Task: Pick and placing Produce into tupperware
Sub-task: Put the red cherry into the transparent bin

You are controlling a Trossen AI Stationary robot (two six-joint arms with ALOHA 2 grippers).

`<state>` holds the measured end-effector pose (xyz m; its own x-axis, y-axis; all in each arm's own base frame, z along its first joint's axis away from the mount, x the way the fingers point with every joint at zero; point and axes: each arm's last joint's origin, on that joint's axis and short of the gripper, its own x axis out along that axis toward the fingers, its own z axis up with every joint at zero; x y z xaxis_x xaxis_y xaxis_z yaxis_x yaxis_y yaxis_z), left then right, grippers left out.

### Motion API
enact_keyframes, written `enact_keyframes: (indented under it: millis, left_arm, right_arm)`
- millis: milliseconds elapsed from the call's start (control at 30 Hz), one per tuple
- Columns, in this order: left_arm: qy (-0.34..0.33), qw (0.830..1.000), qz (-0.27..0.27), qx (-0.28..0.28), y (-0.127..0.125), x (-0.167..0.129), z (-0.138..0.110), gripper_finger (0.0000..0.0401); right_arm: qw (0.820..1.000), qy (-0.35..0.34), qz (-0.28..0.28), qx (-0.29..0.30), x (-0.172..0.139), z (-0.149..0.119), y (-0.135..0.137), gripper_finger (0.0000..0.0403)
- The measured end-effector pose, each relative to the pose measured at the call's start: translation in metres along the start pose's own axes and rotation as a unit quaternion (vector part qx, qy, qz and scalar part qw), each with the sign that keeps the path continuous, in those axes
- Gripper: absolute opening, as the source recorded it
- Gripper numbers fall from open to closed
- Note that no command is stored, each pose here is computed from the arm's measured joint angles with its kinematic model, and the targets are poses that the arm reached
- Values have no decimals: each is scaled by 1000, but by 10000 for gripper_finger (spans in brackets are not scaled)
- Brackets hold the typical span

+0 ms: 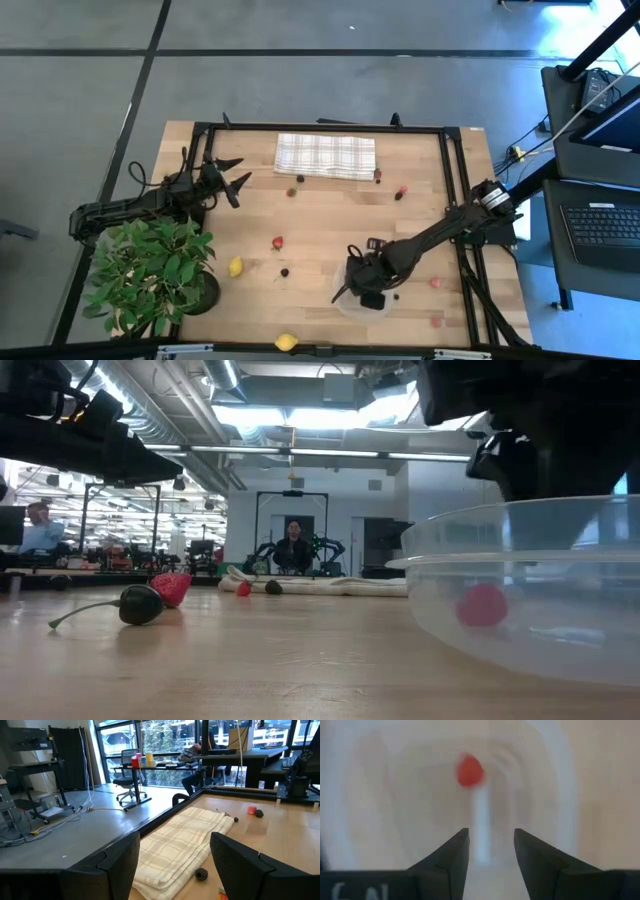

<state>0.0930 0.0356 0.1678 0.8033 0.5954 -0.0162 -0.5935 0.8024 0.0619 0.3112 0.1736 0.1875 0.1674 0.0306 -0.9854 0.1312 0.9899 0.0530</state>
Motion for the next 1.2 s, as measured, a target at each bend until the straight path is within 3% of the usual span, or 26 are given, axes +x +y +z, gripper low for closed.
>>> enact_keyframes:
  millis: [200, 367, 500, 767, 1033, 1200]
  left_arm:
    - [0, 1000, 0, 0, 0, 0, 0, 237]
    - [0, 1000, 0, -1, 0, 0, 0, 237]
    - [0, 1000, 0, -1, 0, 0, 0, 237]
    - [0, 1000, 0, -1, 0, 0, 0, 237]
    - [0, 1000, 0, -1, 0, 0, 0, 237]
    - [0, 1000, 0, -1, 0, 0, 0, 237]
  right_arm:
    - [997, 0, -80, 23, -28, -34, -4, 159]
    - [995, -47, -63, 68, -60, -65, -6, 159]
    - [992, -53, -54, 104, -68, -89, -16, 159]
    - [994, -25, -79, 67, -29, -124, -35, 159]
    - [998, -20, -8, 60, 3, -133, -37, 159]
    - [998, -22, 3, 61, 9, -135, -38, 159]
